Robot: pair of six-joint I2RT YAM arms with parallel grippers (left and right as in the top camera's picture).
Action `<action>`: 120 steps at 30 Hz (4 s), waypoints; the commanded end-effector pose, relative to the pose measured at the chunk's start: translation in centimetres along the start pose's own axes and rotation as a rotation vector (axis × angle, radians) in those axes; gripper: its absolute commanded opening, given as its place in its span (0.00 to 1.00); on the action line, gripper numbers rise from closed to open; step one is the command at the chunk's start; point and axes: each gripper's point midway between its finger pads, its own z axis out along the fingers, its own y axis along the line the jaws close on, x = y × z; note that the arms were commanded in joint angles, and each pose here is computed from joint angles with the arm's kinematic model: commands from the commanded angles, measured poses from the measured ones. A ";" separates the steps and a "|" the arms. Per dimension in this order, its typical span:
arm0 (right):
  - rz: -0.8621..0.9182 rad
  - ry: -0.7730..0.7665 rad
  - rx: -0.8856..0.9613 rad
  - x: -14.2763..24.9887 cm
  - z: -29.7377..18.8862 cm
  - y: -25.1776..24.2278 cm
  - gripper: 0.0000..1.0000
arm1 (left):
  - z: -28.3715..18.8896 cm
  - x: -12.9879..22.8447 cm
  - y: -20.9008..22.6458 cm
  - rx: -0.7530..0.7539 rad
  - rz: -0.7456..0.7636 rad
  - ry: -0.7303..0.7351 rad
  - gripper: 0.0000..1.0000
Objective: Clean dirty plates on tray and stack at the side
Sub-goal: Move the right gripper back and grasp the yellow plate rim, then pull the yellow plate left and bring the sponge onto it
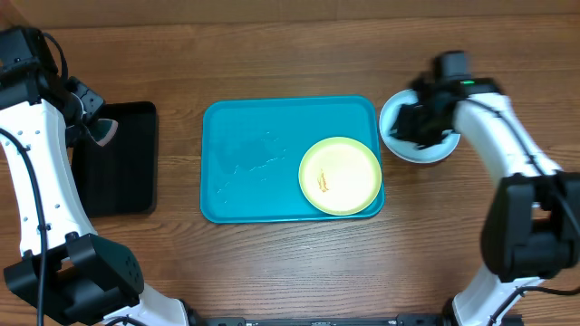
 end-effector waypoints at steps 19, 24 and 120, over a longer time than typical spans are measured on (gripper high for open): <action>-0.439 -0.046 0.288 3.3 4.5 3.8 0.43 | 0.2 0.1 -0.2 0.008 0.023 0.003 0.04; -0.427 0.022 0.237 5.1 4.9 4.1 0.43 | 0.2 0.1 -0.2 0.008 0.023 0.003 0.04; -0.155 -0.148 -0.041 5.3 12.7 13.8 0.04 | 3.7 29.0 -19.9 0.539 0.630 0.330 0.04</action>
